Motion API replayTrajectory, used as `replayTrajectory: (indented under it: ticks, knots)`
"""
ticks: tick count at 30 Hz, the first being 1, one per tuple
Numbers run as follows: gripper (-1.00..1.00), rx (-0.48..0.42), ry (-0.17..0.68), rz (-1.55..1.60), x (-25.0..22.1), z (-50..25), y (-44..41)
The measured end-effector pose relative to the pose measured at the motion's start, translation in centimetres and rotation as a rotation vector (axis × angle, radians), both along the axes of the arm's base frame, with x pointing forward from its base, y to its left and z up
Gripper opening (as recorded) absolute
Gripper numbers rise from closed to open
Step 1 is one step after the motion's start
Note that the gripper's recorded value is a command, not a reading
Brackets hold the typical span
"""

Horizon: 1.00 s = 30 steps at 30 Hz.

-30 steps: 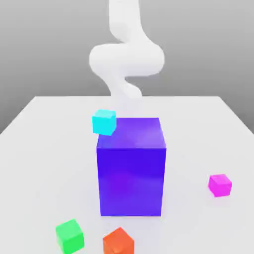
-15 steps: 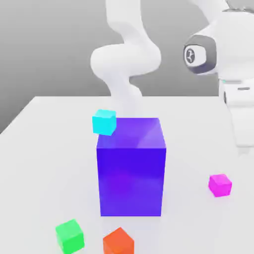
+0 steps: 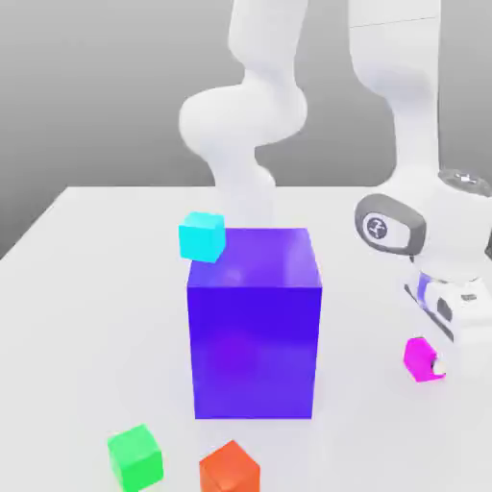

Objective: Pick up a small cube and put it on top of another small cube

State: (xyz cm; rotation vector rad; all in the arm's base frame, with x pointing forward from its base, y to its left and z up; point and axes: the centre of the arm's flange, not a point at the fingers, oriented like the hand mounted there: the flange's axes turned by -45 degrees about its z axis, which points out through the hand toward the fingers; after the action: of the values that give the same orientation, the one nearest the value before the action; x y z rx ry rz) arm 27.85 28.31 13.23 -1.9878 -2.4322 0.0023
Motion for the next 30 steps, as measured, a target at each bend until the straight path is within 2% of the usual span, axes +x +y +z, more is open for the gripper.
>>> replayTrajectory:
  ticks: [3,9,11,15,19,22,25,30]
  knots:
    - [-1.0,-0.001,-0.001,0.0,0.0,0.4,0.0]
    - [-1.0,0.017,-0.008,-0.025,0.9,6.2,0.2]
    - [-1.0,0.052,-0.021,-0.124,5.4,8.1,-1.8]
    - [-1.0,0.107,-0.053,-0.347,15.3,11.5,-11.0]
    - [-1.0,0.147,-0.095,-0.53,21.6,14.5,-23.2]
    - [-1.0,0.105,-0.085,-0.597,22.1,14.2,-32.8]
    - [-1.0,0.029,-0.027,-0.605,19.8,12.0,-40.3]
    - [-1.0,0.002,-0.001,-0.591,18.9,5.6,-41.8]
